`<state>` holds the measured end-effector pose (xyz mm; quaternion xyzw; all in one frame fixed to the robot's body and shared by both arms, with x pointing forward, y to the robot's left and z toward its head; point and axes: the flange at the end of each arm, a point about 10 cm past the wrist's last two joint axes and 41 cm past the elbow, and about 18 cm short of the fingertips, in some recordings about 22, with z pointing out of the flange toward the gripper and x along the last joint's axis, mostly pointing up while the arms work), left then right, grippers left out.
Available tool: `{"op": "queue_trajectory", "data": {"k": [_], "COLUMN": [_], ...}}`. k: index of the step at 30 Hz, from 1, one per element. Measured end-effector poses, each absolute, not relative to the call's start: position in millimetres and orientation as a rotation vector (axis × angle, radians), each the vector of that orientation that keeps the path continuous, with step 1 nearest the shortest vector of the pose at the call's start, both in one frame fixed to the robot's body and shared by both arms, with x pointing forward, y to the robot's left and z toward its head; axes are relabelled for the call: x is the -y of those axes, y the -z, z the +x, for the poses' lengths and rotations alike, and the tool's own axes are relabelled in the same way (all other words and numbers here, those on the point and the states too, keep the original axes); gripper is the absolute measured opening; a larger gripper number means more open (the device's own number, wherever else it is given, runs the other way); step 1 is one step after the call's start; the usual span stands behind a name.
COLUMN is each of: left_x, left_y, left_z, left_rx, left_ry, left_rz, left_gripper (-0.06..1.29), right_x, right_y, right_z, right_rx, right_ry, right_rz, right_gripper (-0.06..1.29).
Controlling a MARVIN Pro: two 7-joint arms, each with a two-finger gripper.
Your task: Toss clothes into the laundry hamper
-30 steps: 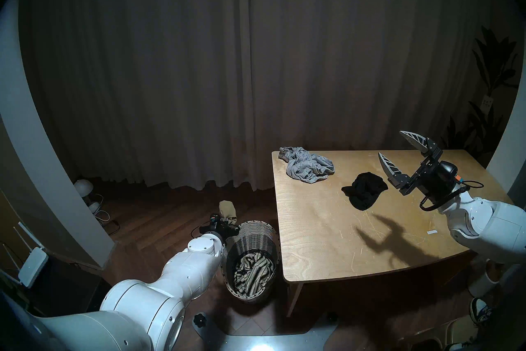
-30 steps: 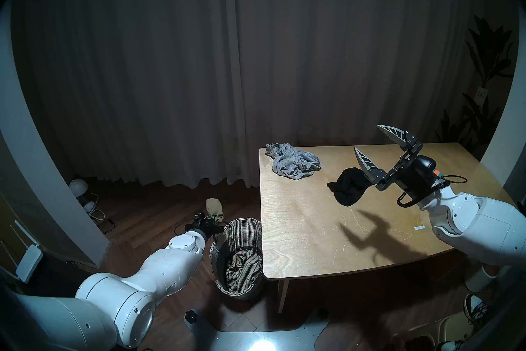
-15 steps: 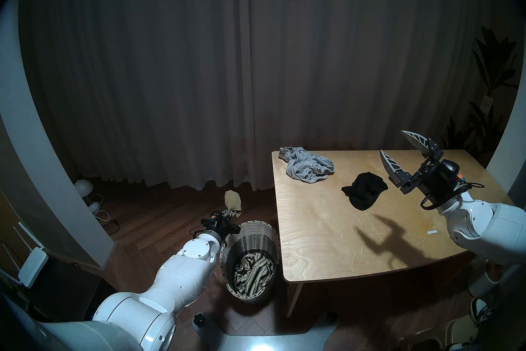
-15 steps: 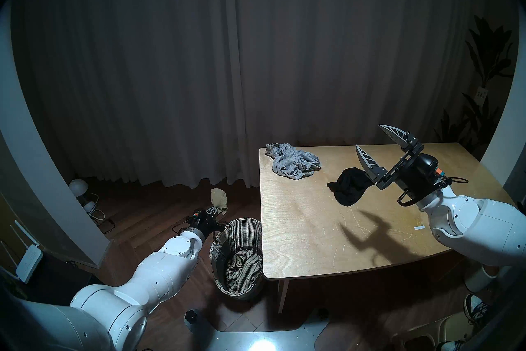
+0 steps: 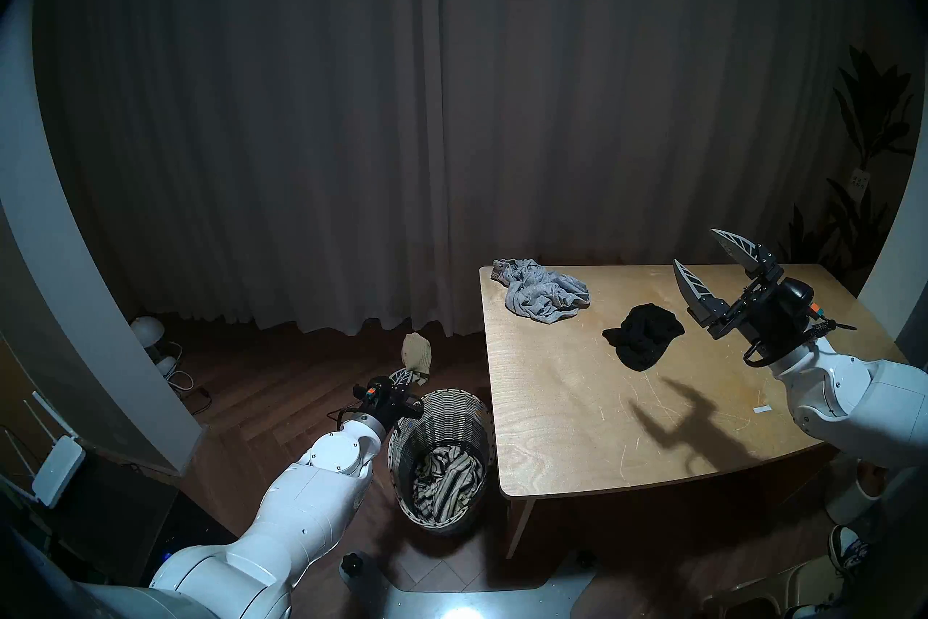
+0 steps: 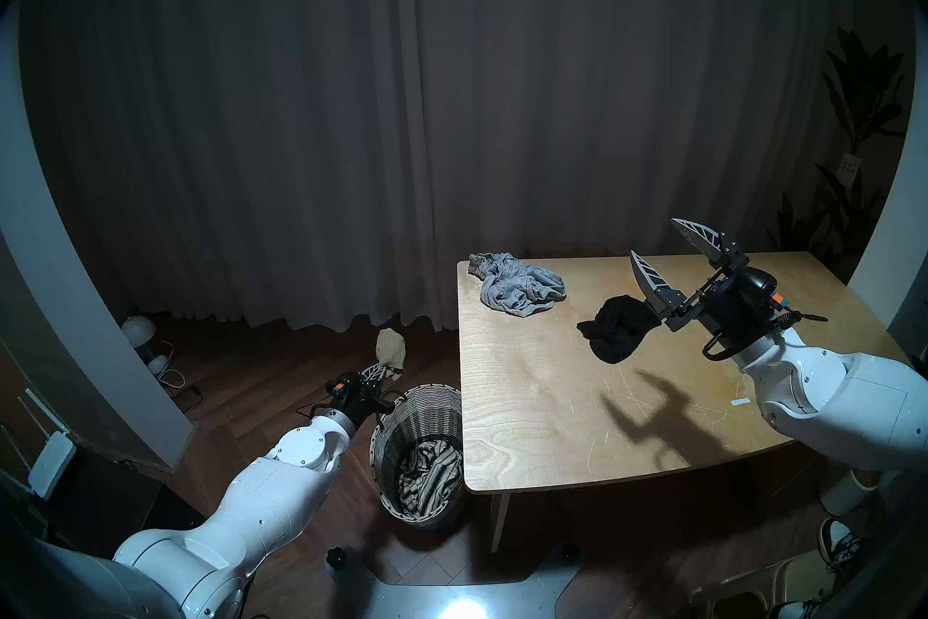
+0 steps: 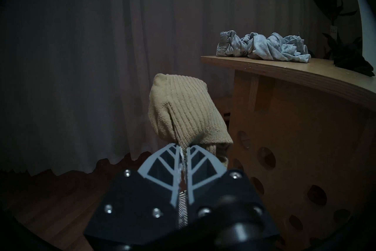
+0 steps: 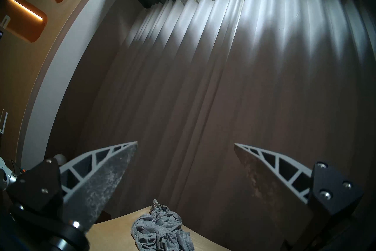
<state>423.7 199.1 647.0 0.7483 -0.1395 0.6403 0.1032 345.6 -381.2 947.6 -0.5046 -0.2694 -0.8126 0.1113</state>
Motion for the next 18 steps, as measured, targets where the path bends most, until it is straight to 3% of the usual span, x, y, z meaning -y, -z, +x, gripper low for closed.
{"op": "queue_trajectory", "data": {"k": [18], "left_x": [-209], "left_y": [-648], "left_z": [430], "left_rx": [0.423], "left_ry": [-1.752], "left_rz": [2.337], "left_gripper": [-0.03], "right_x": [383], "right_y": [-951], "right_z": [344], "right_rx": [0.753], "right_ry": [2.347], "right_rz": [-1.472], "right_gripper": [1.25]}}
